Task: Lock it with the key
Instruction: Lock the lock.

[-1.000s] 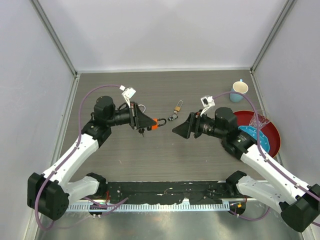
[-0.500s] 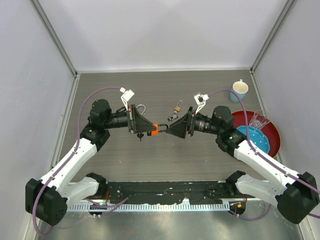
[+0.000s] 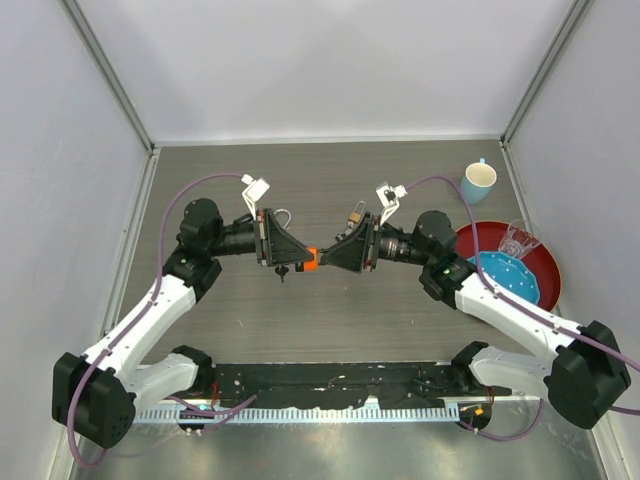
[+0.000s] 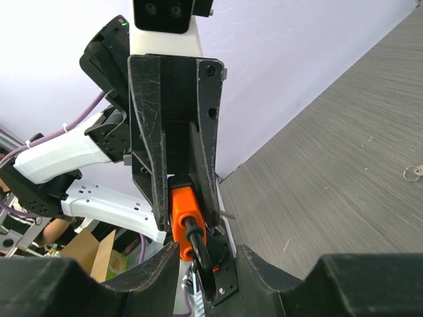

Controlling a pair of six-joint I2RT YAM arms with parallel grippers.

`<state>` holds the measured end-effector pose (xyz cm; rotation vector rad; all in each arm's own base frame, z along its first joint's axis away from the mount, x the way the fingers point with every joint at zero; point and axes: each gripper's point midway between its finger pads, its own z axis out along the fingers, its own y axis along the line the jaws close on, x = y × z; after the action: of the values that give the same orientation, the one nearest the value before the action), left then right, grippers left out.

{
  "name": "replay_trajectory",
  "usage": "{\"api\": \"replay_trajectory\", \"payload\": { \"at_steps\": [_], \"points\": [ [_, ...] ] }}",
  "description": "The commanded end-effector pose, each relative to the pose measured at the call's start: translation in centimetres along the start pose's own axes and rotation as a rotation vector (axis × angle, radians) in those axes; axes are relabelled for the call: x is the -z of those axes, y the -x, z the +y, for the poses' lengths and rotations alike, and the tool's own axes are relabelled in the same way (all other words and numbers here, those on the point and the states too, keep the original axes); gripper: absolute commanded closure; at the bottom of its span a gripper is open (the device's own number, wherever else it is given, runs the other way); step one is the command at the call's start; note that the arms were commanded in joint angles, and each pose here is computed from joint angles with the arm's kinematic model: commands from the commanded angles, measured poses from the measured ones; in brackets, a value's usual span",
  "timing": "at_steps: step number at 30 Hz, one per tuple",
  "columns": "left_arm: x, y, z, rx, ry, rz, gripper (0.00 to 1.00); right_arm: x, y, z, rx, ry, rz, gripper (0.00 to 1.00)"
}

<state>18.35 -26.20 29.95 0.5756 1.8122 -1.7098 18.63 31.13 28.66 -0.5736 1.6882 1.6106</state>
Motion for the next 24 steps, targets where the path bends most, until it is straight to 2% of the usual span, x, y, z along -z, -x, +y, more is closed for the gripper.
{"api": "replay_trajectory", "payload": {
  "at_steps": [1,3,4,7,8,11,12,19,21,24],
  "points": [
    [0.1,0.5,-1.3,-0.056,-0.05,-0.01,1.0,-0.8,1.5,2.3,0.062,0.088,-0.044,0.61],
    [0.1,0.4,-1.2,-0.048,-0.048,-0.006,1.0,-1.1,1.4,2.2,0.053,0.089,-0.044,0.76],
    [0.1,0.3,-1.1,-0.046,-0.046,-0.007,1.0,-1.2,1.3,2.3,0.05,0.09,-0.044,0.88],
    [0.1,0.2,-0.9,-0.045,-0.041,-0.012,1.0,-1.1,1.3,1.8,0.038,0.064,-0.067,0.98],
    [0.1,0.2,-0.9,-0.046,-0.038,-0.015,1.0,-1.0,1.4,1.8,0.037,0.058,-0.08,0.98],
    [0.2,0.0,-0.6,-0.051,-0.034,-0.02,0.91,-0.3,2.0,1.7,0.03,0.025,-0.141,0.98],
    [0.2,-0.1,-0.6,-0.059,-0.035,-0.021,0.85,-0.1,2.2,1.8,0.026,0.021,-0.155,0.98],
    [0.5,-0.3,-0.9,-0.117,-0.062,-0.058,0.64,1.2,4.2,3.7,-0.015,0.021,-0.254,0.98],
    [0.6,-0.4,-1.1,-0.129,-0.072,-0.064,0.54,1.4,4.4,3.8,-0.015,0.011,-0.262,0.98],
    [0.6,-0.4,-1.4,-0.142,-0.081,-0.072,0.51,1.5,4.5,3.9,-0.024,0.01,-0.271,0.98]
  ]
}}
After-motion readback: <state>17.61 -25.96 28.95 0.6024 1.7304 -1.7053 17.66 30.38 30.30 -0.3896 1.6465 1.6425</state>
